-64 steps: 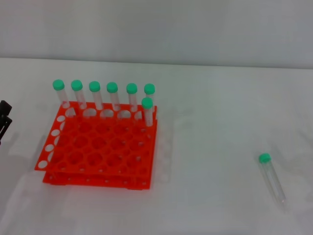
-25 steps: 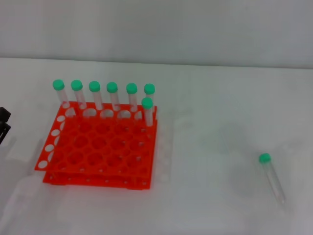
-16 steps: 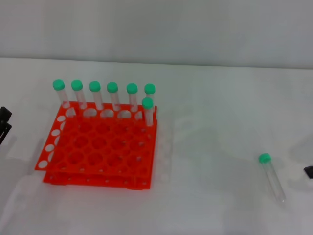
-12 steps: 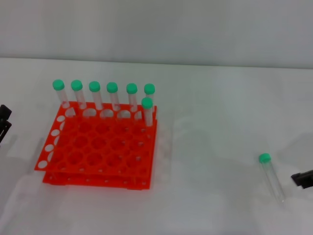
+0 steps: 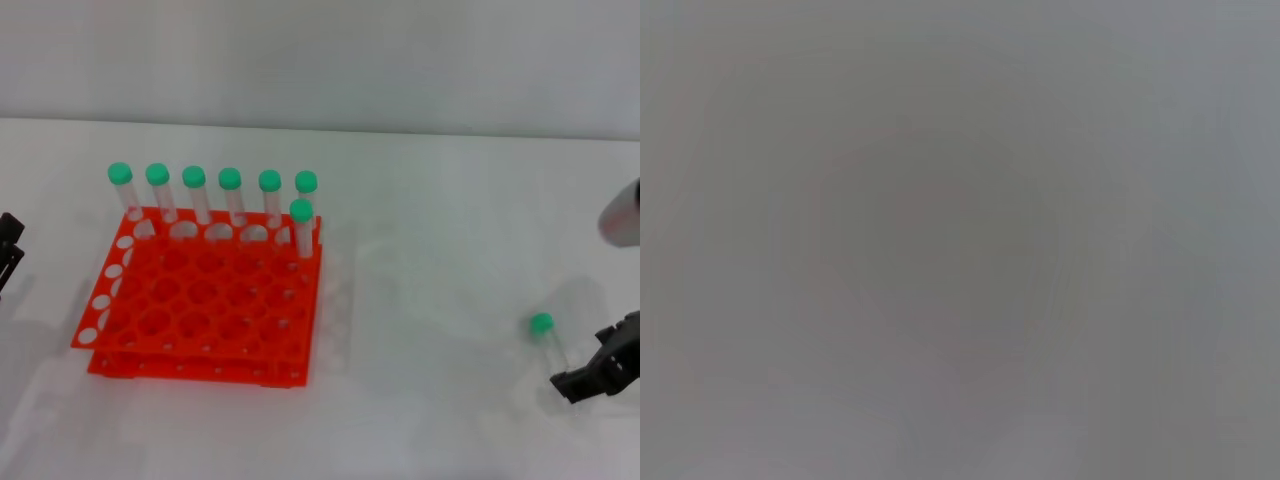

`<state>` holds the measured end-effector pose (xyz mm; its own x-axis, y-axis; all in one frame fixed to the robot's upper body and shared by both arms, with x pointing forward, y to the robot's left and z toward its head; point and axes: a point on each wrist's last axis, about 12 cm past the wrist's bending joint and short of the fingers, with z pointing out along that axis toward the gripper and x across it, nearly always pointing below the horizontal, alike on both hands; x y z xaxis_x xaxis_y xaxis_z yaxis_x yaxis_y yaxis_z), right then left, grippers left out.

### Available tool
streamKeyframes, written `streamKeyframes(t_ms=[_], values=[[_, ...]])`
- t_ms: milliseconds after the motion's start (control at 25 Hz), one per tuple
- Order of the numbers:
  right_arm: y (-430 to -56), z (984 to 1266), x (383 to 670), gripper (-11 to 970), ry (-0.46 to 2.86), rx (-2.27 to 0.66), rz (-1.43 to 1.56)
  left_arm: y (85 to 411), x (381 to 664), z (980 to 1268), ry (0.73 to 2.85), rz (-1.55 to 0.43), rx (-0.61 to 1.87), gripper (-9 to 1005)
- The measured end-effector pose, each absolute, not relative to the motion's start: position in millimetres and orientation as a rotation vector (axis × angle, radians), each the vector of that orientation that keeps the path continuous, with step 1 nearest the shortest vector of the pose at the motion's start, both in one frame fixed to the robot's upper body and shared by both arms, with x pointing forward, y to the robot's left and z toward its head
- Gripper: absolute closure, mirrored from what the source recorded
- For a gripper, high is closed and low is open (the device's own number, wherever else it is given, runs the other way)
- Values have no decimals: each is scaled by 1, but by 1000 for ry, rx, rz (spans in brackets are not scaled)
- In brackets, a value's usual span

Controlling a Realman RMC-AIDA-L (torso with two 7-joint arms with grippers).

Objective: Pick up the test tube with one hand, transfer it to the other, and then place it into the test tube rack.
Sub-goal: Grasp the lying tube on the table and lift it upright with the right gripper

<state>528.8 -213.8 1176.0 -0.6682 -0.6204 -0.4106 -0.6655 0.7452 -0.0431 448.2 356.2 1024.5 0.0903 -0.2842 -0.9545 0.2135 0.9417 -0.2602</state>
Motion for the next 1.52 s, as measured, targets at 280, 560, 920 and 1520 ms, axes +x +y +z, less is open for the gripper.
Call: streamKeyframes(t_ms=[280,560,920,1520], values=[[-210,1159,531,179,2567,-996,131,357,448,1025,1433,-366,-61,217],[-207,1155,530,180,2573,-997,134,357,448,1025,1433,-361,-60,219],[-202,1145,537,455,2618,-1014,132,355,452,1026,1428,-367,-51,222],[-195,1138,553,557,2668,-1045,115,355,453,1026,1429,-364,-50,227]])
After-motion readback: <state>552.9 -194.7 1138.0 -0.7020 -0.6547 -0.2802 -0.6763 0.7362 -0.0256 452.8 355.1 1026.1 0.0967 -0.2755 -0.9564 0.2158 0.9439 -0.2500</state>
